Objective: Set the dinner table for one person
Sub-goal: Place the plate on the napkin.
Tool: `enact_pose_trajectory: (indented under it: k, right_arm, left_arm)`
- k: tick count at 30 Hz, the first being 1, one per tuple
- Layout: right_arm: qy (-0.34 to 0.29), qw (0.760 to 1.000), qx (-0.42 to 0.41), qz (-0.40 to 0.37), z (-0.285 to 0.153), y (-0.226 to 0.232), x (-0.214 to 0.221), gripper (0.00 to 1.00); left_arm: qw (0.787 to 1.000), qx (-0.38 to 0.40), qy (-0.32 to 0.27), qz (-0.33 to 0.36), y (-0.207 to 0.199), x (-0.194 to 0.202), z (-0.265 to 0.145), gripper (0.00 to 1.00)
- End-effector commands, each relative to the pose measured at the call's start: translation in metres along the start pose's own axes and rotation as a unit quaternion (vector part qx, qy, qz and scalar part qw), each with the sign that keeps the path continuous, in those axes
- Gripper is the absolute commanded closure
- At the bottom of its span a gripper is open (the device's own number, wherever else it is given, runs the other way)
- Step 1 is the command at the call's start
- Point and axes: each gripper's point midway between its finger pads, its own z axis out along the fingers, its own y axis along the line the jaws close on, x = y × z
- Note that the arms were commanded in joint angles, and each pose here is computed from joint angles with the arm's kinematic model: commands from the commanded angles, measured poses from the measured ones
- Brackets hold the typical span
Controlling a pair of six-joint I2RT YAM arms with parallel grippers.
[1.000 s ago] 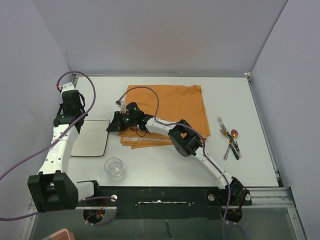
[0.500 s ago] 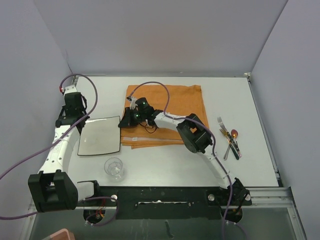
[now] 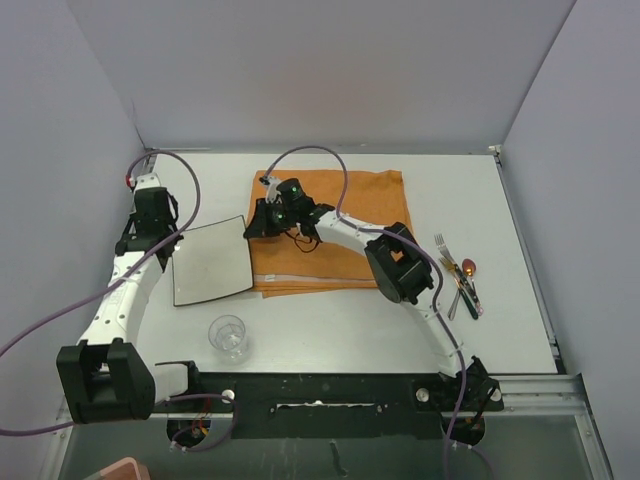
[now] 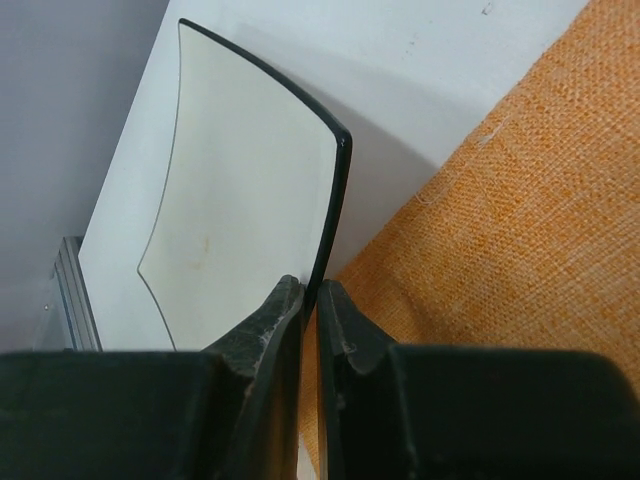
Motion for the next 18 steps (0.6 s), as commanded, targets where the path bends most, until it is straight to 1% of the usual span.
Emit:
enact_pose_trajectory:
  k: [1, 8, 12, 15, 18]
  right_arm:
    - [-0.108, 0.991, -0.031, -0.072, -0.068, 0.056, -0.095, 1.00]
    - [-0.157, 0.984, 0.034, -0.082, -0.150, 0.007, -0.135, 1.00]
    - [-0.191, 0.976, 0.078, -0.077, -0.208, -0.029, -0.158, 1.00]
    - [-0.214, 0.970, 0.103, -0.059, -0.250, -0.056, -0.167, 1.00]
    - [-0.220, 0.965, 0.136, -0.045, -0.280, -0.085, -0.162, 1.00]
  left_arm:
    - [1.000, 0.009, -0.028, 0.001, -0.007, -0.016, 0.002, 1.00]
    - [1.000, 0.013, -0.025, 0.004, -0.012, -0.014, 0.006, 1.00]
    - [1.000, 0.013, -0.023, 0.007, -0.013, -0.012, 0.006, 1.00]
    - [1.000, 0.012, -0.025, 0.011, -0.014, -0.012, 0.006, 1.00]
    - [0.999, 0.012, -0.028, 0.016, -0.015, -0.013, 0.005, 1.00]
